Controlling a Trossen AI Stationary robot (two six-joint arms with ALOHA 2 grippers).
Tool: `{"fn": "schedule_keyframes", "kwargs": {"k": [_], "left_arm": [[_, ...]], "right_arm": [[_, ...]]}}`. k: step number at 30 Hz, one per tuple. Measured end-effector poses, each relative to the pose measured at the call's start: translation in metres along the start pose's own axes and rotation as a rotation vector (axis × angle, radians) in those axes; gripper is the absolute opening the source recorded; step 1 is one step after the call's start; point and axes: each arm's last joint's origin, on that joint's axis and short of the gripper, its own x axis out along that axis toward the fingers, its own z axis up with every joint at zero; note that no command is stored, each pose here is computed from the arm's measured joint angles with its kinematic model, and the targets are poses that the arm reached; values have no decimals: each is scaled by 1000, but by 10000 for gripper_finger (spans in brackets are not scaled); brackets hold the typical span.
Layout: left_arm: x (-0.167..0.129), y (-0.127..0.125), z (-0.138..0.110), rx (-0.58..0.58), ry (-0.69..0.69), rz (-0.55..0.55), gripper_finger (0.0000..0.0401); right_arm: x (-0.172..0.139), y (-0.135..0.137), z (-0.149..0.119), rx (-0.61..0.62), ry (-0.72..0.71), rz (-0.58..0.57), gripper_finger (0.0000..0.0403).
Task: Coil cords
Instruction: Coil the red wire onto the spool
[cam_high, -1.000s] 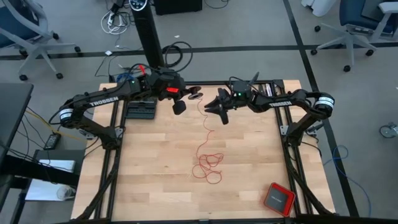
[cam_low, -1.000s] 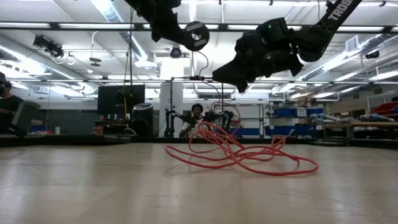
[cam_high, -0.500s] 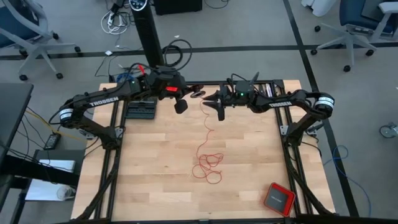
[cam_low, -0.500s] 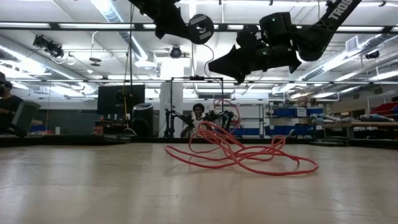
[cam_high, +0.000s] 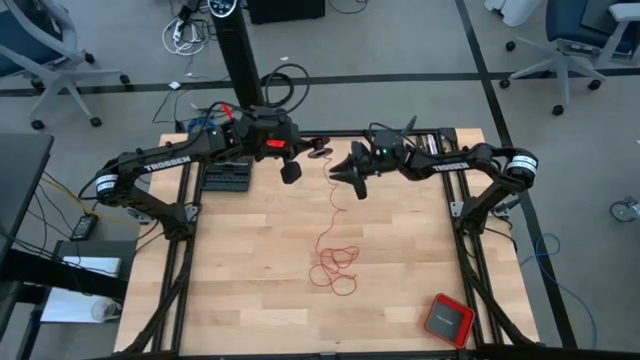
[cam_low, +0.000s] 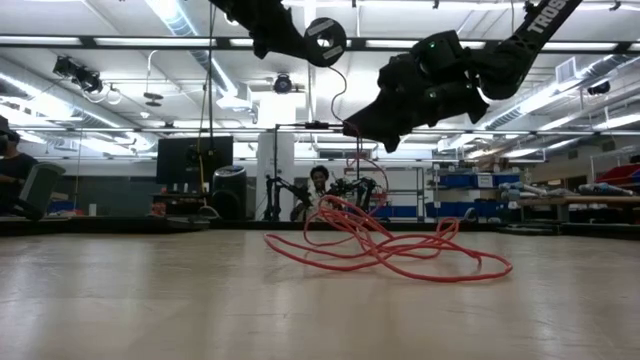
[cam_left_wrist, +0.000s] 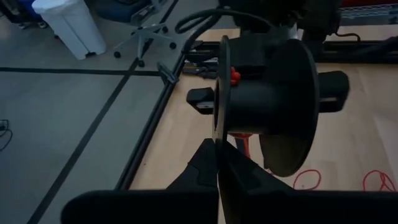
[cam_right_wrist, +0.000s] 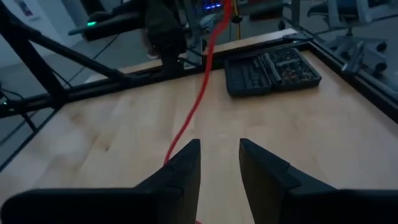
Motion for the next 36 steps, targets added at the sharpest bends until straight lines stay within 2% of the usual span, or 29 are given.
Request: {"fn": "schedule_keyframes", "kwargs": {"k": [7, 16, 22, 26, 36], "left_arm": [[0, 0, 0, 1, -1, 0, 1], [0, 0, 0, -1, 2, 0, 1], [0, 0, -3, 1, 29, -4, 1], [0, -1, -4, 1, 38, -6, 1], [0, 0, -1, 27, 13, -1, 1]], "right_arm": [[3, -1, -2, -4, -2, -29, 127], [4, 4, -2, -14, -3, 32, 130], [-2, -6, -1, 63, 0, 98, 128], [-6, -11, 1, 89, -16, 95, 127], [-1, 0, 4, 158, -25, 194, 125]]}}
